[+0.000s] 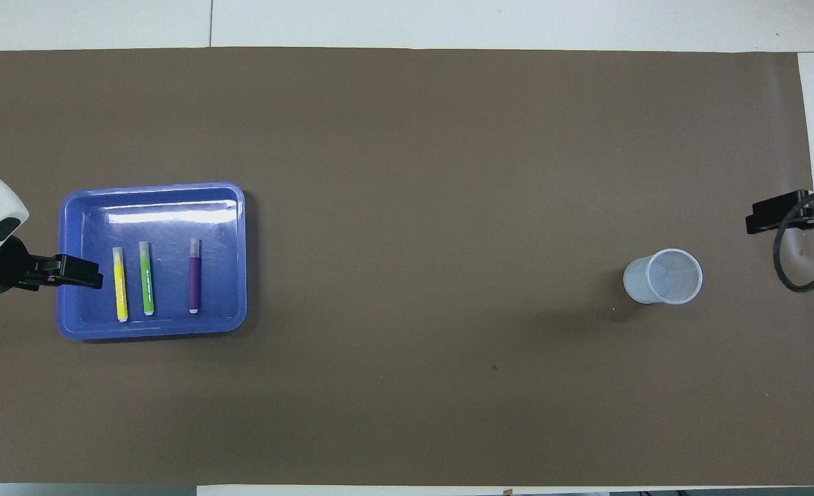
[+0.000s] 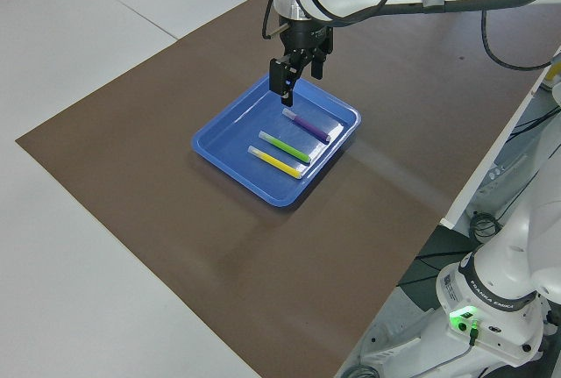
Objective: Transfer and insert pens with both arms
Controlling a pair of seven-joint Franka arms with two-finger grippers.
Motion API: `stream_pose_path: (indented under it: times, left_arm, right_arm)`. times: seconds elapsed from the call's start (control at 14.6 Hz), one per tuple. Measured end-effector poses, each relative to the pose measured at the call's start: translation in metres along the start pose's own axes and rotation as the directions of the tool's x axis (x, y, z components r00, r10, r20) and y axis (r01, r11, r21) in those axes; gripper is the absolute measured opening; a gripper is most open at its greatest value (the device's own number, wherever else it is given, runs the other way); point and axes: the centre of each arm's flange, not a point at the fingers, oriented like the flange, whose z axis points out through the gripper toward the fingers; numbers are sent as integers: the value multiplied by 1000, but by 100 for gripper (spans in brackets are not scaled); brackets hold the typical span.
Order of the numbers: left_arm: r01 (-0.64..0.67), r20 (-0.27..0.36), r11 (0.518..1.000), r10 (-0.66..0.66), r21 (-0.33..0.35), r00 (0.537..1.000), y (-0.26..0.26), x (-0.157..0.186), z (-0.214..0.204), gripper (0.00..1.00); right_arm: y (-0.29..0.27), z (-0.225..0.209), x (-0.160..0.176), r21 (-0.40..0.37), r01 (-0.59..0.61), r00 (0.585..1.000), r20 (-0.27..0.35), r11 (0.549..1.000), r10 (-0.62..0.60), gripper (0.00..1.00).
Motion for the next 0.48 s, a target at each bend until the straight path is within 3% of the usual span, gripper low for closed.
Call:
stream_pose_path:
  times: [0.48]
  left_arm:
    - [-14, -44, 1000, 14, -2, 999, -35, 6, 64, 100]
  right_arm:
    - [0, 0, 0, 0, 0, 1000, 0, 1000, 0, 100]
